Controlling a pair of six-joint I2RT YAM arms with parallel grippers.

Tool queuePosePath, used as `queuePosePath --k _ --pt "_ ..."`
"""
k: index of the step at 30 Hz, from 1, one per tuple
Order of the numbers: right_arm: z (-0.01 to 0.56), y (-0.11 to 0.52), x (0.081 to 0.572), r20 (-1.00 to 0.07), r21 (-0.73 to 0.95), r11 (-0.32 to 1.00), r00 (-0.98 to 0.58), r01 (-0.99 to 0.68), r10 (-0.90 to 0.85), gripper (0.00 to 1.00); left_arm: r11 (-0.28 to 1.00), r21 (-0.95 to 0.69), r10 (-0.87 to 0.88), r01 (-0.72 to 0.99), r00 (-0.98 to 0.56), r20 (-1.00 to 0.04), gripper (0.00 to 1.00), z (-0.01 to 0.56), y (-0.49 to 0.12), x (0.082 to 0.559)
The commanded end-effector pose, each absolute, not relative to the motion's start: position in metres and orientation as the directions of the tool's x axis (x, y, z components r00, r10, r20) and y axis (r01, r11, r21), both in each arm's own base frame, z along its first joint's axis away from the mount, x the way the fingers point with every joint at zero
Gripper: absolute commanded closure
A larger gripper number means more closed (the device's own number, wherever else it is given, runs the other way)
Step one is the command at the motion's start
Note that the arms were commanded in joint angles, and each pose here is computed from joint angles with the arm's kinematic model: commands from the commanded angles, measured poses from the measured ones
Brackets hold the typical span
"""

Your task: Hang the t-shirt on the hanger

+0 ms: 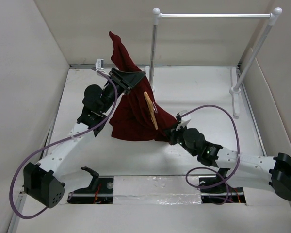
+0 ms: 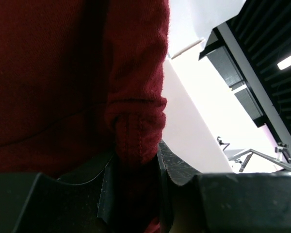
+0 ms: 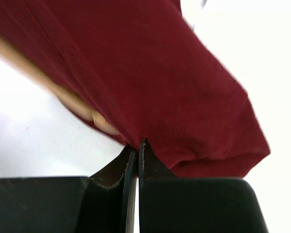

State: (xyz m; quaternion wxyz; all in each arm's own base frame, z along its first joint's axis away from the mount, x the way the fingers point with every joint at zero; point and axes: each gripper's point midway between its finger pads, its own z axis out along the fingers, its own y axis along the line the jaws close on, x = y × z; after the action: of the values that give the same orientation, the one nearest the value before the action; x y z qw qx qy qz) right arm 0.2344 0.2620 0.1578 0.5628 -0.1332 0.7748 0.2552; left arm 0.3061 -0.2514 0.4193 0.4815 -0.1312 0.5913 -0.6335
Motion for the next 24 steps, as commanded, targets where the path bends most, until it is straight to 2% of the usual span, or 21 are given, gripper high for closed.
queuePosePath --k 1,10,13,17,24 --pt "0.12 0.256 0.222 -0.899 0.287 0.839 -0.433 -0.463 0.069 1.0 0.016 -0.748 -0.805 0.664 -0.435 -0.403 1.0 0.521 -0.236 0.275" --pt "0.067 0.25 0.206 -0.826 0.271 0.878 -0.564 -0.394 0.002 1.0 -0.082 -0.704 -0.82 0.706 -0.449 -0.355 1.0 0.561 -0.223 0.265" --pt "0.052 0.25 0.199 -0.802 0.257 0.888 -0.597 -0.381 -0.024 1.0 -0.079 -0.692 -0.831 0.718 -0.431 -0.352 1.0 0.578 -0.213 0.272" --pt "0.042 0.257 0.191 -0.782 0.254 0.887 -0.622 -0.386 -0.047 1.0 -0.165 -0.678 -0.814 0.717 -0.487 -0.316 1.0 0.594 -0.204 0.274" --pt "0.019 0.271 0.164 -0.737 0.223 0.884 -0.664 -0.41 -0.122 1.0 -0.149 -0.677 -0.848 0.721 -0.445 -0.288 1.0 0.612 -0.194 0.286"
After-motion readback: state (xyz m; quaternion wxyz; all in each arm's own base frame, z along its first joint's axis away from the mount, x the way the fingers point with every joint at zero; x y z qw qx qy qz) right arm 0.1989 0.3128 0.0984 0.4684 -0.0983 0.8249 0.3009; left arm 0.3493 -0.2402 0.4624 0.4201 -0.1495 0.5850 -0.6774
